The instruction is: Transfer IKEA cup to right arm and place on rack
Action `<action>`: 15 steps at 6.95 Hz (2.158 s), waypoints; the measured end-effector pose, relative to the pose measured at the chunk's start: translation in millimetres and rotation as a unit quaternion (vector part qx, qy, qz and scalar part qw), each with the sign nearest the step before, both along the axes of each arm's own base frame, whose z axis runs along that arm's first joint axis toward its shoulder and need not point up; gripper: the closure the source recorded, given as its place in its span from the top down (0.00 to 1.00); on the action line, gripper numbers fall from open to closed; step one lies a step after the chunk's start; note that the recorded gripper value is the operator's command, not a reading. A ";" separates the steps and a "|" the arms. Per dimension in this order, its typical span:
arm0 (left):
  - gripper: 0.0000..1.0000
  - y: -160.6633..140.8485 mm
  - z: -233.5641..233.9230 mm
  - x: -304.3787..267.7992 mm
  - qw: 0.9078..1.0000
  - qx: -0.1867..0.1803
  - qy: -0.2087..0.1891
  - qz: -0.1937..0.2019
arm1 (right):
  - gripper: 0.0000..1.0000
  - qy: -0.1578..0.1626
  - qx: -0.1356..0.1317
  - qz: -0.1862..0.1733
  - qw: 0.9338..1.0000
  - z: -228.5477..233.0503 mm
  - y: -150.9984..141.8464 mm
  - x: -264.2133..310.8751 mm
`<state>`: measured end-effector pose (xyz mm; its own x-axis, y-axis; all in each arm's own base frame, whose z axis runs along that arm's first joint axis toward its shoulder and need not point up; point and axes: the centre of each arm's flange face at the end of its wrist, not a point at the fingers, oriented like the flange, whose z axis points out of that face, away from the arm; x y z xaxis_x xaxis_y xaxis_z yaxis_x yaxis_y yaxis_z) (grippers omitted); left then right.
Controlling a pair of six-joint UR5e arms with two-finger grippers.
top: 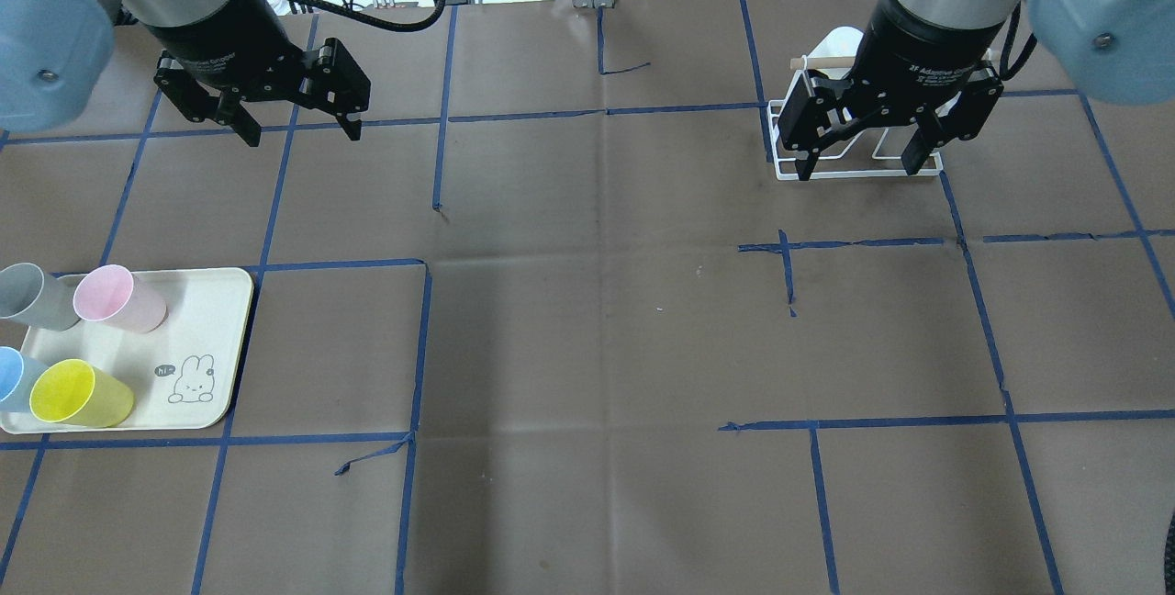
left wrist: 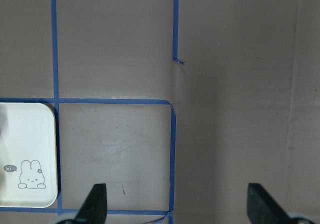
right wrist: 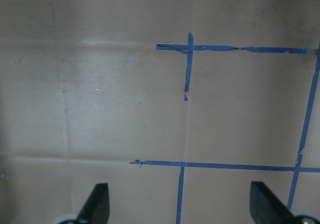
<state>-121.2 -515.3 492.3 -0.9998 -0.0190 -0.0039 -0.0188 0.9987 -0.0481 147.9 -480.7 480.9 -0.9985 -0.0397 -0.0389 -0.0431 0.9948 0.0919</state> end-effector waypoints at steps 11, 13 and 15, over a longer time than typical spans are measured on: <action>1.00 -0.7 0.0 0.0 1.000 0.000 0.000 0.000 | 1.00 0.004 -0.005 -0.017 1.000 -3.6 4.1 7.2; 1.00 -0.8 0.6 0.0 1.000 -0.001 0.000 0.000 | 1.00 0.004 -0.005 -0.016 1.000 -3.7 3.4 7.2; 1.00 -0.9 0.8 0.1 1.000 -0.001 -0.001 0.000 | 1.00 0.004 -0.004 -0.016 1.000 -4.8 3.1 7.3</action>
<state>-121.1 -516.2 493.1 -0.9998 -0.0195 -0.0049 -0.0192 0.9985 -0.0507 155.1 -477.6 476.2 -0.9995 -0.0075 -0.0299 -0.0100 0.9964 0.0836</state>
